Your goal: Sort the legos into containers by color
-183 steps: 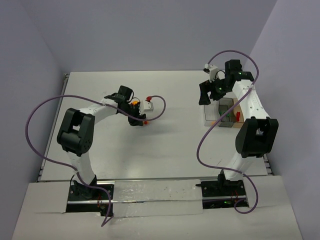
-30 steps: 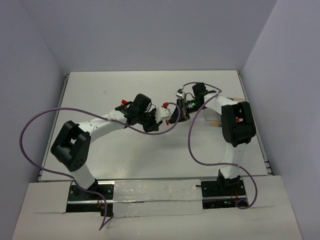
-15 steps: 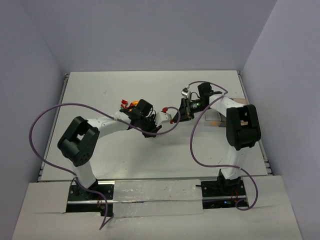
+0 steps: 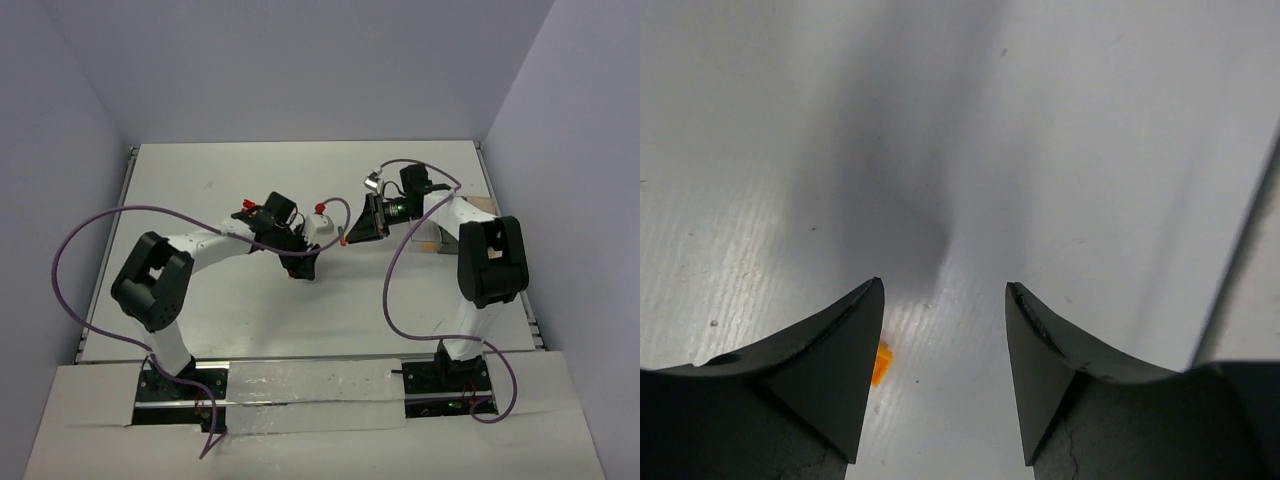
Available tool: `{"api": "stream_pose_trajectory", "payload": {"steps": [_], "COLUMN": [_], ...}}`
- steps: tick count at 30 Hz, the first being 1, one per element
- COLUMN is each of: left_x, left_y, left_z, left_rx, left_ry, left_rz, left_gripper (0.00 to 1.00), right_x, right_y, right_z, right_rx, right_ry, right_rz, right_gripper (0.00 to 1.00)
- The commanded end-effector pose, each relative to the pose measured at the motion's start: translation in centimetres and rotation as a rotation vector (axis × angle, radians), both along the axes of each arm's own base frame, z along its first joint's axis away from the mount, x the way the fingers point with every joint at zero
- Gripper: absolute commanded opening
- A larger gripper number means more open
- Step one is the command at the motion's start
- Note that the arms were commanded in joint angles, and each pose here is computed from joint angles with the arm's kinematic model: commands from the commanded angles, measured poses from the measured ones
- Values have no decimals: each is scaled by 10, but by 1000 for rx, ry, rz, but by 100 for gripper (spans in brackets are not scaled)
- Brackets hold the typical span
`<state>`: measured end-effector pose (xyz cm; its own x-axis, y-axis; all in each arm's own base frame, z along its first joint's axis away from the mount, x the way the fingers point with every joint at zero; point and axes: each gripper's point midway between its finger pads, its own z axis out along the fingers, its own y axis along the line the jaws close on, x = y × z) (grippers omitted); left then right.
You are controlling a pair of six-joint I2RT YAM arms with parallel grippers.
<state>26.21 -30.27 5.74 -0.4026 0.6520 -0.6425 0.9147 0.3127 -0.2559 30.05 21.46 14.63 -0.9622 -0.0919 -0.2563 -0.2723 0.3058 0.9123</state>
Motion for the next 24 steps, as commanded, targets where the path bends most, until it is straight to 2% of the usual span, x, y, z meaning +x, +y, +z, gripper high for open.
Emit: {"api": "stream_pose_trajectory", "payload": {"steps": [1,3,4,5,8,12,16,24], "left_x": [13,16,18,17,12,6,3,4], "left_y": [-10,-9,-6,-7,-7,-11,-11,-14], "left_z": [108,151,159,165,177,193,197,201], "left_rx": [-353,-517,-548,-579,-666,-757,-796,-813], "left_ry": [94,151,205,182,373,493,546,537], "left_rz": [38,47,87,51,105,113,125,136], "left_gripper": [61,60,60,60,58,57,58,60], "right_x": [-8,-11,-13,-13,-16,-20,-18,-19], "right_y": [0,2,2,3,8,17,23,33], "right_z": [41,51,56,56,71,83,93,99], "right_rx": [104,136,149,149,162,154,161,168], "right_ry": [-127,-153,-170,-176,-241,-293,-325,-328], "right_rz": [42,62,73,74,103,128,119,120], "right_gripper": [0,0,0,0,0,0,0,0]}}
